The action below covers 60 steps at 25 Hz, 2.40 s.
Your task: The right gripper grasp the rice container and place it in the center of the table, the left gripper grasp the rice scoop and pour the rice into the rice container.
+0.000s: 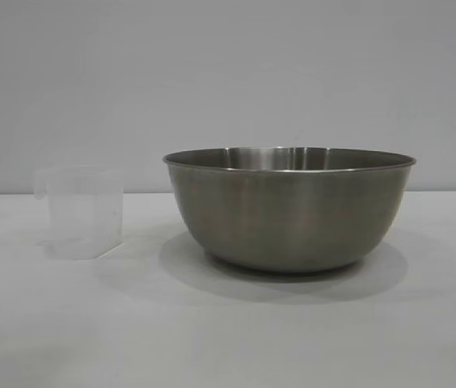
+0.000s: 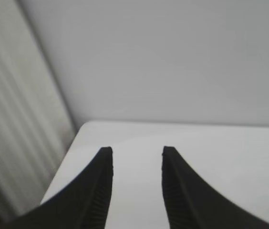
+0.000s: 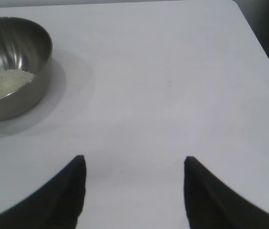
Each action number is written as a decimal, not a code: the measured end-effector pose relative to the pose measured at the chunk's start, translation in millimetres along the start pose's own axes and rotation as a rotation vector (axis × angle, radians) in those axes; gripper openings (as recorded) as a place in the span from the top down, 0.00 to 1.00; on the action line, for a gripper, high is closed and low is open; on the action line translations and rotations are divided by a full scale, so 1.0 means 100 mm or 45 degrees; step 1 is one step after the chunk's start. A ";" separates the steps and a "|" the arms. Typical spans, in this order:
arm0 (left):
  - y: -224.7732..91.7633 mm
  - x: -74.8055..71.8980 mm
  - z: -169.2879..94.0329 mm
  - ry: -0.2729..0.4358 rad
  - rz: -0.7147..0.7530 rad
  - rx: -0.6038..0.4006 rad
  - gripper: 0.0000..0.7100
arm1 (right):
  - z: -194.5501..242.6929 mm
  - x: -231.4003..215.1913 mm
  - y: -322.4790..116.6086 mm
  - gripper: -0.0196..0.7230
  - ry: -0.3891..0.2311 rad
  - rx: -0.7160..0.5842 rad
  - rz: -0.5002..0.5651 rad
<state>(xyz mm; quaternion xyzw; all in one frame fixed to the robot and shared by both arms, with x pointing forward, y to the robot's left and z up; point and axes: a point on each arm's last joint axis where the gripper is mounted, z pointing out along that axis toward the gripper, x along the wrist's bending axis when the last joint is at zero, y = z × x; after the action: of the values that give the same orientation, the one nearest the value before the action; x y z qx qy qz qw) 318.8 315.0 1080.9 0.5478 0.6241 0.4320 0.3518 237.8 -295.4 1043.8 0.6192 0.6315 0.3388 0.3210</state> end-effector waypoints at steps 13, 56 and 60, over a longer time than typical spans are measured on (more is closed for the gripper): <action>-0.36 -0.05 -0.54 -0.083 0.043 0.175 0.66 | 0.00 0.00 0.00 0.46 0.000 0.000 0.000; -0.63 -0.05 -0.57 -0.082 0.053 0.280 0.66 | -0.04 0.00 -0.03 0.46 0.000 -0.045 -0.002; -0.69 -0.05 -0.68 -0.108 0.070 0.182 0.66 | -0.07 0.00 -0.06 0.46 0.000 -0.065 -0.003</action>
<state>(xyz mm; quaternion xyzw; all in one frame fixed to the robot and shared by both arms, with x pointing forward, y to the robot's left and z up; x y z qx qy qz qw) 231.7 297.6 1043.0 0.6065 0.6226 0.3721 0.3259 229.0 -295.4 1043.0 0.6102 0.6232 0.3544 0.3372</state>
